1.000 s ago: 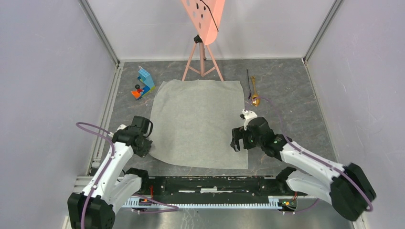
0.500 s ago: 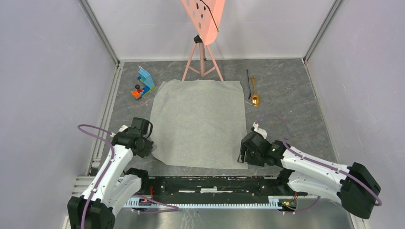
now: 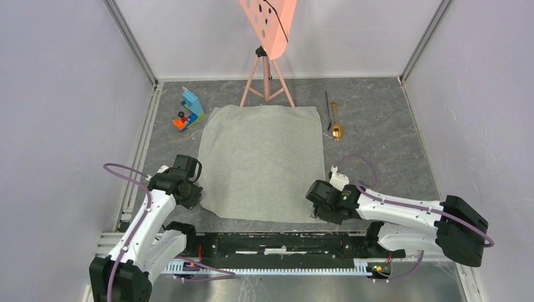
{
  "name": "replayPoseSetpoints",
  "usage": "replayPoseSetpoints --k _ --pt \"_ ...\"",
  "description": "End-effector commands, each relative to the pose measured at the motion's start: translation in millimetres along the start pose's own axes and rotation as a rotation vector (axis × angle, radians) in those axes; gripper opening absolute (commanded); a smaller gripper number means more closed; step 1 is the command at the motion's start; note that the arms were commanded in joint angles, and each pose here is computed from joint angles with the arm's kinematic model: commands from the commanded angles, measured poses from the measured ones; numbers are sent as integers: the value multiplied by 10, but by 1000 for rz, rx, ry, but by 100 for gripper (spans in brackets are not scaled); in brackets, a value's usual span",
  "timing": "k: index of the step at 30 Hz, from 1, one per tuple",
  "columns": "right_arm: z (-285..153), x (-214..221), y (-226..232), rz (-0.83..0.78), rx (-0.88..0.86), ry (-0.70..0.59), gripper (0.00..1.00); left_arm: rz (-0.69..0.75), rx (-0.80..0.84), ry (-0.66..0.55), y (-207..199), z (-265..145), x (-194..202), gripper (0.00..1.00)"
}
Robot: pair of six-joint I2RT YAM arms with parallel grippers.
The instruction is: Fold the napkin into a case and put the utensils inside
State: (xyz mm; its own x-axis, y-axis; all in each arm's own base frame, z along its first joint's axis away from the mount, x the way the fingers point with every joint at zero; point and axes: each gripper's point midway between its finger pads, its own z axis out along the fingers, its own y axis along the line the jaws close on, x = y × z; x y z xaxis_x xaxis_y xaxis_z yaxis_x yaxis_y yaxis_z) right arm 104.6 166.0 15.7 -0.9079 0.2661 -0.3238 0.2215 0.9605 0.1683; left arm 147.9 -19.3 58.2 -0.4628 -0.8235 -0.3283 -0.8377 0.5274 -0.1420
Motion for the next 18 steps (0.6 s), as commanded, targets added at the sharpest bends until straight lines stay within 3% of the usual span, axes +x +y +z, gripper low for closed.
replayPoseSetpoints --k 1,10,13,18 --pt "27 -33 -216 39 128 -32 58 -8 32 -53 -10 -149 -128 2" --pt "-54 -159 -200 -1 133 -79 11 -42 71 -36 18 -240 -78 2" --pt "-112 -240 -191 -31 137 -109 0 -52 95 -36 9 -284 -77 2" --pt "-166 -375 -169 -74 100 -178 0 -63 134 -53 -17 -281 -89 2"
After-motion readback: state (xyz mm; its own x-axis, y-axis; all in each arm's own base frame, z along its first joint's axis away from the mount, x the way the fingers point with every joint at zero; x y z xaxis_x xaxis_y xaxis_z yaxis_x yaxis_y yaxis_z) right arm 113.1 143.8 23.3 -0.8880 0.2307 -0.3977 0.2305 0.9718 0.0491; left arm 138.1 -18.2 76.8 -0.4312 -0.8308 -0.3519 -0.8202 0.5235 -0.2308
